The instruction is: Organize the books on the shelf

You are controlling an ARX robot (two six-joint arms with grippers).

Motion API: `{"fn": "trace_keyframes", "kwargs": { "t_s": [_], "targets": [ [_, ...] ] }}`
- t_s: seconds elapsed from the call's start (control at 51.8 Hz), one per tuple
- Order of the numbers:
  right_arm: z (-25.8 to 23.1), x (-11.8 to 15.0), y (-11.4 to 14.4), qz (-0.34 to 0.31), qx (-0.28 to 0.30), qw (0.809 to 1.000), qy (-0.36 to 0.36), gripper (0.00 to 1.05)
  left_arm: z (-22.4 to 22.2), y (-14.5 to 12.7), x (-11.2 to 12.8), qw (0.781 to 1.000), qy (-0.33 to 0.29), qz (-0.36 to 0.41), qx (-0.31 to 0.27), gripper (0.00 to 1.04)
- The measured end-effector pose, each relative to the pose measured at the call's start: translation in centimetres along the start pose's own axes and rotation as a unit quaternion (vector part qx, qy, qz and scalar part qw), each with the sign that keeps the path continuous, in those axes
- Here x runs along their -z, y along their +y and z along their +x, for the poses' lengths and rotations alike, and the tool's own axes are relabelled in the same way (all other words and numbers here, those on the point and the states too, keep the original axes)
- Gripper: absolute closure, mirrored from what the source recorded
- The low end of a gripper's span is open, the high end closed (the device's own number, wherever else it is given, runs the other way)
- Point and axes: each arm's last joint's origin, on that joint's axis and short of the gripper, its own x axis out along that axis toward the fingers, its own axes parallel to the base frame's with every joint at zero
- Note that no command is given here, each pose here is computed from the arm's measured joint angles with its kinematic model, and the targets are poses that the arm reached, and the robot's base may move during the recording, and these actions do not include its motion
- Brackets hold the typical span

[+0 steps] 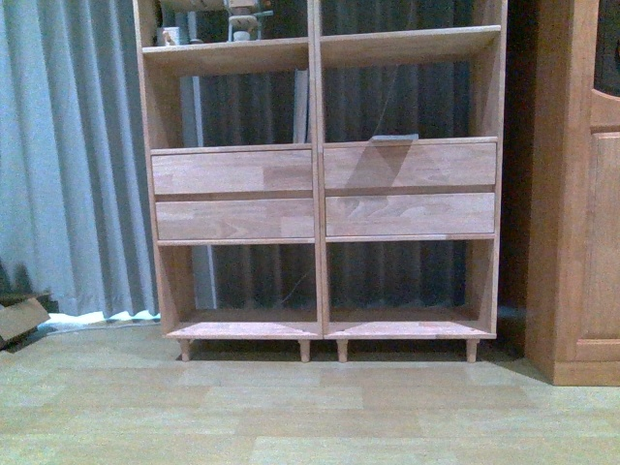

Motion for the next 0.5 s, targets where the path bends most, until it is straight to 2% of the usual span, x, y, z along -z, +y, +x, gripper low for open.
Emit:
{"fn": "trace_keyframes", "kwargs": {
  "t_s": [0.502],
  "targets": [
    [0.00, 0.00, 0.00, 0.000, 0.000, 1.000, 0.000, 0.07, 0.00, 0.00, 0.00, 1.000, 0.000, 0.000, 0.000, 0.07]
  ]
}}
